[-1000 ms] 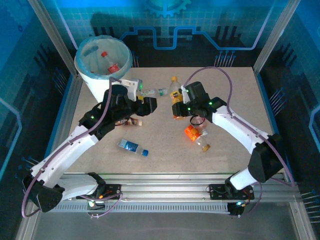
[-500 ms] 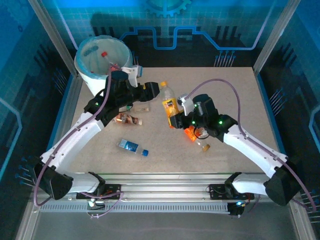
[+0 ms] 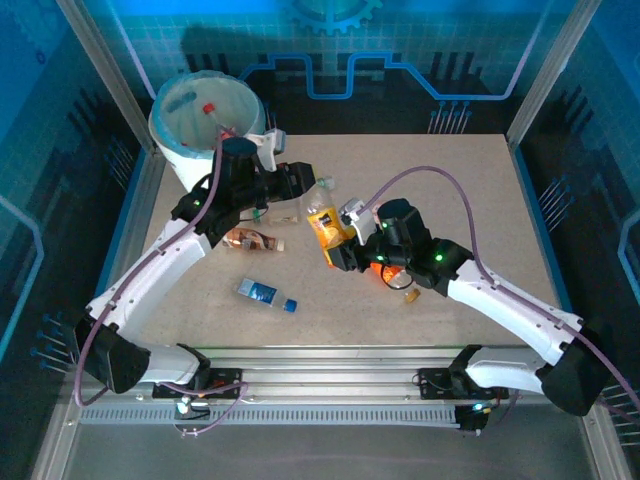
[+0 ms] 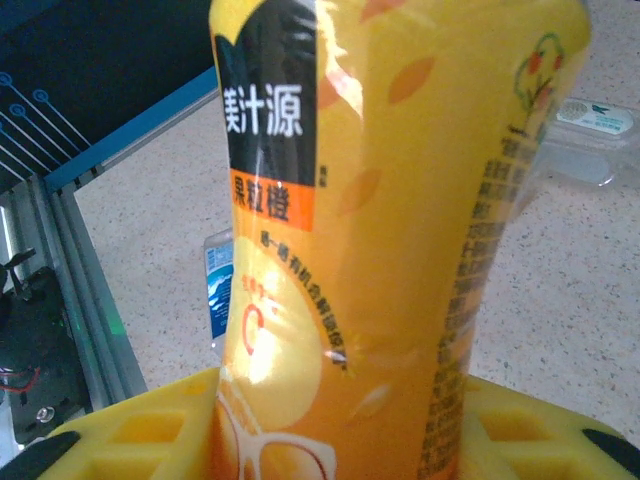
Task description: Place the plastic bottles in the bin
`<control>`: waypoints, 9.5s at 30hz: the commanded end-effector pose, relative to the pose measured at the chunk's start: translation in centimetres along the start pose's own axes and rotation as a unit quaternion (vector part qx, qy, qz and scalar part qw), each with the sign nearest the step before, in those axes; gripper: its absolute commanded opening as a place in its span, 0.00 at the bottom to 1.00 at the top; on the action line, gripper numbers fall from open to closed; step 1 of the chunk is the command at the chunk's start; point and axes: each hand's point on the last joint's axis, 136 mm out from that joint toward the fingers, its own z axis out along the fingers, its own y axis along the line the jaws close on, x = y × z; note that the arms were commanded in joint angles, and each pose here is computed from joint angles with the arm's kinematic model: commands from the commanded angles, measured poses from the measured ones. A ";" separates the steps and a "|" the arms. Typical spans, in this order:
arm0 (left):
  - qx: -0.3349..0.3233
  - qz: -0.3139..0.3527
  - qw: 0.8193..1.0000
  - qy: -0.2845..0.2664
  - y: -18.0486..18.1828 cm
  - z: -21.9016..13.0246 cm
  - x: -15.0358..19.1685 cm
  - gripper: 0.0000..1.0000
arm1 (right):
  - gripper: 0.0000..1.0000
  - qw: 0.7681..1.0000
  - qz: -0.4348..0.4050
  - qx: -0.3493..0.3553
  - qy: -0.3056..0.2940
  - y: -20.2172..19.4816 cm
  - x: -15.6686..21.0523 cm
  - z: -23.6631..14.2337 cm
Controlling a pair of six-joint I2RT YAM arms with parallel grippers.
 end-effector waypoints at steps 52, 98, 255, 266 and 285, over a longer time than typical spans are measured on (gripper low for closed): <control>-0.018 0.150 0.957 -0.246 -7.5 -14.8 -15.5 0.00 | 1.00 0.987 -0.027 0.100 -0.122 -0.2 -6.2 -7.2; -0.255 0.200 0.937 -0.132 23.6 -2.4 -20.2 0.01 | 1.00 0.999 0.028 -0.037 -0.014 4.8 -16.2 9.7; 0.107 -0.015 0.993 0.044 -5.7 4.6 2.1 0.65 | 0.50 0.995 0.052 0.086 -0.022 -4.5 -4.3 -4.7; 0.117 -0.023 0.990 0.070 -6.1 4.9 3.0 0.76 | 0.51 0.995 0.044 0.087 -0.033 -4.2 -5.2 -4.5; 0.124 -0.021 0.988 0.089 -6.2 5.0 4.1 0.79 | 0.53 0.995 0.041 0.083 -0.041 -3.6 -5.8 -4.1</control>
